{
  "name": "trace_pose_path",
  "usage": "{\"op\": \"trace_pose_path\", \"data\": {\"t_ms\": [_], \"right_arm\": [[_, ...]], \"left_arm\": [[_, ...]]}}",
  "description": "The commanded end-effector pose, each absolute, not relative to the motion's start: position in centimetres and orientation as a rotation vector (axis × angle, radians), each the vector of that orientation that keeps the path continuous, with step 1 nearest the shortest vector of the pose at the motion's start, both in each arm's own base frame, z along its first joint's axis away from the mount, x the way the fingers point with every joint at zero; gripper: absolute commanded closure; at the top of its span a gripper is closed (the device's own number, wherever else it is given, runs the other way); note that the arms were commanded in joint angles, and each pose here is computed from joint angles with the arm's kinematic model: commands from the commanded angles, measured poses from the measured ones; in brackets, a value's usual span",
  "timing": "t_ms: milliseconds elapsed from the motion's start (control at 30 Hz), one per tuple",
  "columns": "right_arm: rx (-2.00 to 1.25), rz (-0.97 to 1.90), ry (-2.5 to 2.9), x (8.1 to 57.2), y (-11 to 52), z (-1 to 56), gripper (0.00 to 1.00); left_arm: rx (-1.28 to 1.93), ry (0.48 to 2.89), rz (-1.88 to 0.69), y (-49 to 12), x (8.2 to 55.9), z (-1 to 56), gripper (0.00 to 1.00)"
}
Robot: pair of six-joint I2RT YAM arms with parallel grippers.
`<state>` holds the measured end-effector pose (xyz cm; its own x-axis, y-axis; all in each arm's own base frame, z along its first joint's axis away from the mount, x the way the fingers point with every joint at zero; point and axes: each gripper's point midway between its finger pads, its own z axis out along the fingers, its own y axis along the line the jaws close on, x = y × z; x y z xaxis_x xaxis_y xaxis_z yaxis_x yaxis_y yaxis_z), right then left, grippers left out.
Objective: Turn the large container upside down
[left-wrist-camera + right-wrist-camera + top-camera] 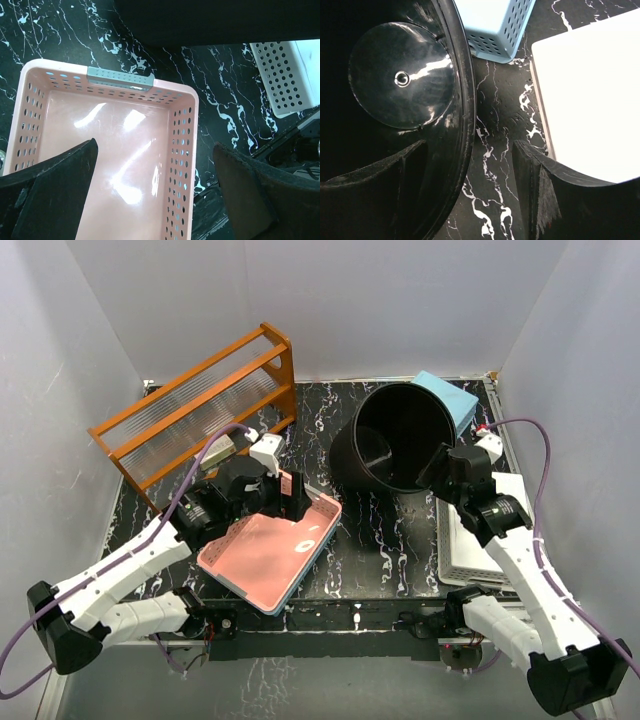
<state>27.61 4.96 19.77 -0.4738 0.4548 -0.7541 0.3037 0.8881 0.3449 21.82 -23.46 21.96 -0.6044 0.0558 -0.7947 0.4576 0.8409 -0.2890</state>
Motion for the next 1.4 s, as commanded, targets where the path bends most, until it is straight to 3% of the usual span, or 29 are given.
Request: {"op": "trace_pose_path", "data": {"t_ms": [0, 700, 1167, 1367], "right_arm": [[0.566, 0.168, 2.101, 26.7, 4.2, 20.4, 0.33], [0.518, 0.31, 2.42, 22.8, 7.6, 14.8, 0.29], [0.481, 0.61, 2.31, 27.7, 13.5, 14.4, 0.29], [0.423, 0.483, 2.448, 27.7, 13.0, 12.6, 0.25]], "left_arm": [[0.383, 2.112, -0.654, -24.4, 22.0, 23.9, 0.01], [0.398, 2.109, -0.648, -24.6, 22.3, 24.0, 0.01], [0.406, 2.103, -0.599, -23.9, 22.5, 24.0, 0.01], [0.426, 2.129, -0.589, -24.4, 22.7, 23.8, 0.01]]}}
